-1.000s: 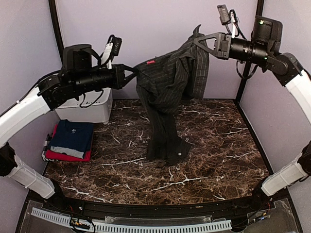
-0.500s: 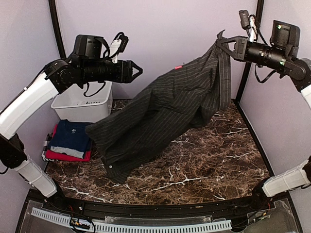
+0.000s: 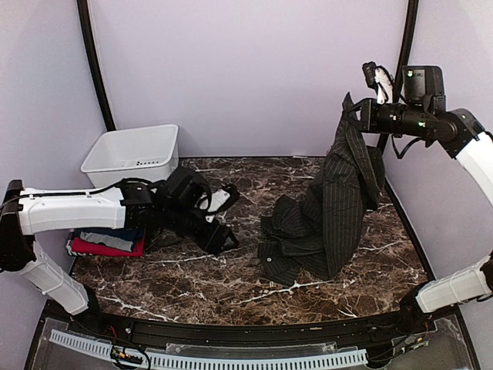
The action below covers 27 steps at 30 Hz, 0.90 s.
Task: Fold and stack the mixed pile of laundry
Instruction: Adjust the crumpled shirt at the center of the board.
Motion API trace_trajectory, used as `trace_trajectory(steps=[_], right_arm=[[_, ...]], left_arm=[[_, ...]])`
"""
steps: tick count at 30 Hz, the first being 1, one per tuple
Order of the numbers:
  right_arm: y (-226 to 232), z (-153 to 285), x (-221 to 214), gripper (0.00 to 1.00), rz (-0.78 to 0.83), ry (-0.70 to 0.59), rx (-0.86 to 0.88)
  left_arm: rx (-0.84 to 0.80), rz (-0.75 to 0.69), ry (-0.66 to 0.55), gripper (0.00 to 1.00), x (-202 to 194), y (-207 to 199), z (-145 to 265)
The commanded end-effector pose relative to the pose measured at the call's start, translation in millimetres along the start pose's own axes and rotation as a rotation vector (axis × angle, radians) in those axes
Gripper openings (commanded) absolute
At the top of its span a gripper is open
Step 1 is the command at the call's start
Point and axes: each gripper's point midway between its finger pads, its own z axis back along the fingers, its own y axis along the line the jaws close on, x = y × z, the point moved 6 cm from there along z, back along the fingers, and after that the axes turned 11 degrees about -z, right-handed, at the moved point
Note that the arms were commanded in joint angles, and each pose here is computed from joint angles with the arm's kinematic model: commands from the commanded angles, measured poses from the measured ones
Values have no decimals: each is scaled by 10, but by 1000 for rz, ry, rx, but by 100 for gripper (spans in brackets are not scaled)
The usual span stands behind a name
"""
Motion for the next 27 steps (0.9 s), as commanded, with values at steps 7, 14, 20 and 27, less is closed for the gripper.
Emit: trace_trajectory(steps=[7,14,20,27], right_arm=[[150,296,385,0,17,-150,17],[336,487,660,0,42,-216,74],[480,602,852,0,56,-252,126],[609,701,982,0,57,-273,186]], left_arm=[[-91,-196,4,61,30,-669,-733],[-44,-319,-2,70,105,-842,-1190],[10,-300,70,75,10,-770,-1621],[183,-267,150,72,-264,-528,-1888]])
